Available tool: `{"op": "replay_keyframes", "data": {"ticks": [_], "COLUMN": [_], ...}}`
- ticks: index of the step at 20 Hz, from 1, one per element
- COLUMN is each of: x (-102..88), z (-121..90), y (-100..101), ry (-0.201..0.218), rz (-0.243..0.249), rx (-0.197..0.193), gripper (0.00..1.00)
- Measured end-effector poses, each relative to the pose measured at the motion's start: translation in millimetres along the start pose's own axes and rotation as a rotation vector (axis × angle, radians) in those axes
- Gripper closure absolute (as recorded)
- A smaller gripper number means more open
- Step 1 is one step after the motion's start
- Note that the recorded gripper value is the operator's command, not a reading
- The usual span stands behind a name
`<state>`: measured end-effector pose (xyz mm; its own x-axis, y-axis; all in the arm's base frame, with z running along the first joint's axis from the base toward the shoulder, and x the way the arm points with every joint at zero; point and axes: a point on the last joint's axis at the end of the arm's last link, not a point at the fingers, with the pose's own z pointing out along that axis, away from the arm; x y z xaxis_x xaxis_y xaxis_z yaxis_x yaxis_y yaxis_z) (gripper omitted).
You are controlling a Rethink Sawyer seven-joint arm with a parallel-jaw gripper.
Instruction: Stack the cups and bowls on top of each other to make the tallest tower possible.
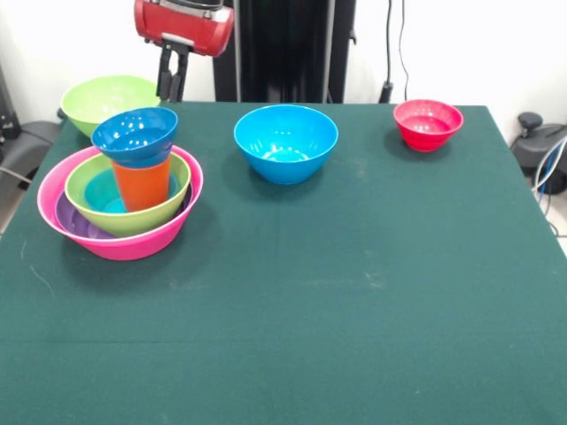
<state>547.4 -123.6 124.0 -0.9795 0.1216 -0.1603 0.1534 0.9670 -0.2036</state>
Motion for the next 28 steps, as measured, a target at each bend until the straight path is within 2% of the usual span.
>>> {"op": "replay_keyframes", "data": {"ticks": [1, 4, 15, 21, 28], "x": [1.9, 3.7, -1.0, 4.1, 10.0], "z": [0.2, 0.2, 6.3, 18.7, 25.7], "y": [-2.4, -5.8, 5.1, 14.8, 15.2], "ry": [0.022, 0.049, 0.048, 0.072, 0.083], "rz": [0.007, 0.014, 0.003, -0.006, -0.021], "rx": [0.000, -0.001, -0.038, -0.063, -0.062], "gripper": [1.00, 1.00, 1.00, 1.00, 1.00]}}
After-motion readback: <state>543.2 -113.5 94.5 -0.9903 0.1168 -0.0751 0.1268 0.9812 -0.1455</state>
